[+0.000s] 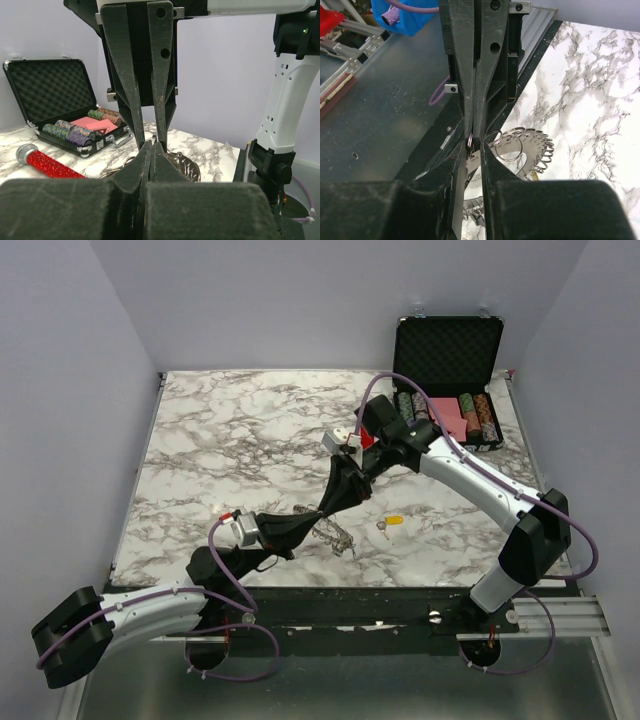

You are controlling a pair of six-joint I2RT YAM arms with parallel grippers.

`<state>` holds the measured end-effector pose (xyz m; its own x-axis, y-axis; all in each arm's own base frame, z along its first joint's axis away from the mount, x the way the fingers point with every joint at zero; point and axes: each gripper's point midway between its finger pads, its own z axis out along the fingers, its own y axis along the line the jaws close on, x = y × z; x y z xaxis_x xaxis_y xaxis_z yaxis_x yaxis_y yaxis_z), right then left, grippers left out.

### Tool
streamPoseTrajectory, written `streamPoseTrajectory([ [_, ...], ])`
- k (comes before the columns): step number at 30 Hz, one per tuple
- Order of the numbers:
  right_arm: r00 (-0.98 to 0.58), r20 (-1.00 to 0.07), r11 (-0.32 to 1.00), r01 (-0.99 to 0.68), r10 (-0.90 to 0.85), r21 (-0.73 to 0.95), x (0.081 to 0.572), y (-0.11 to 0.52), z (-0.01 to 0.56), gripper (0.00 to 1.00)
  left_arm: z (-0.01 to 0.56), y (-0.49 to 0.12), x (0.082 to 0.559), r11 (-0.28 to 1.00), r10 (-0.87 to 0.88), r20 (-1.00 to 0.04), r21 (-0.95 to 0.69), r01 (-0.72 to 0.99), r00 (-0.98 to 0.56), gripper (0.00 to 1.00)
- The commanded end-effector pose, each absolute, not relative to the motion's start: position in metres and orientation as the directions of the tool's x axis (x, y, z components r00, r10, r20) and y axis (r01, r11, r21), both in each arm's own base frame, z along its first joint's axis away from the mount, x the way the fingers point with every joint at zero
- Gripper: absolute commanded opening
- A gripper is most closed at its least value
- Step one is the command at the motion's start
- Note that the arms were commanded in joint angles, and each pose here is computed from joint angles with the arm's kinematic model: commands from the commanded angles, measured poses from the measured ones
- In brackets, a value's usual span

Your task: Put the keys on the keyring

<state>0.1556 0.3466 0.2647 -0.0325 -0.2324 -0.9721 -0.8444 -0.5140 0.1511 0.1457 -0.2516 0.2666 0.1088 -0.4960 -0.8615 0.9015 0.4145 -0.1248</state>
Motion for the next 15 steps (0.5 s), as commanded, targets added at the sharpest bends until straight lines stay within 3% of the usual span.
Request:
streamPoseTrajectory([
  [1, -0.026, -0.973, -0.513, -0.846, -0.228, 0.143, 0.1519, 0.3463, 0.2658, 0.22, 0.2789, -0.2426, 0.1406, 0.405, -0.553, -0.822, -0.122, 0.906, 0.137, 0.00],
  [6, -0.025, -0.969, -0.492, -0.858, -0.245, 0.146, 0.1535, 0.3454, 0.2609, 0.22, 0.2787, -0.2406, 0.1405, 0.409, -0.556, -0.819, -0.125, 0.904, 0.139, 0.00],
  [11, -0.040, -0.968, -0.494, -0.855, -0.246, 0.161, 0.1522, 0.3453, 0.2629, 0.01, 0.2773, -0.2403, 0.1409, 0.411, -0.553, -0.822, -0.129, 0.903, 0.135, 0.00],
  [15, -0.066, -0.962, -0.475, -0.859, -0.266, 0.191, 0.1536, 0.3453, 0.2650, 0.00, 0.2759, -0.2410, 0.1423, 0.415, -0.548, -0.826, -0.133, 0.900, 0.131, 0.00],
])
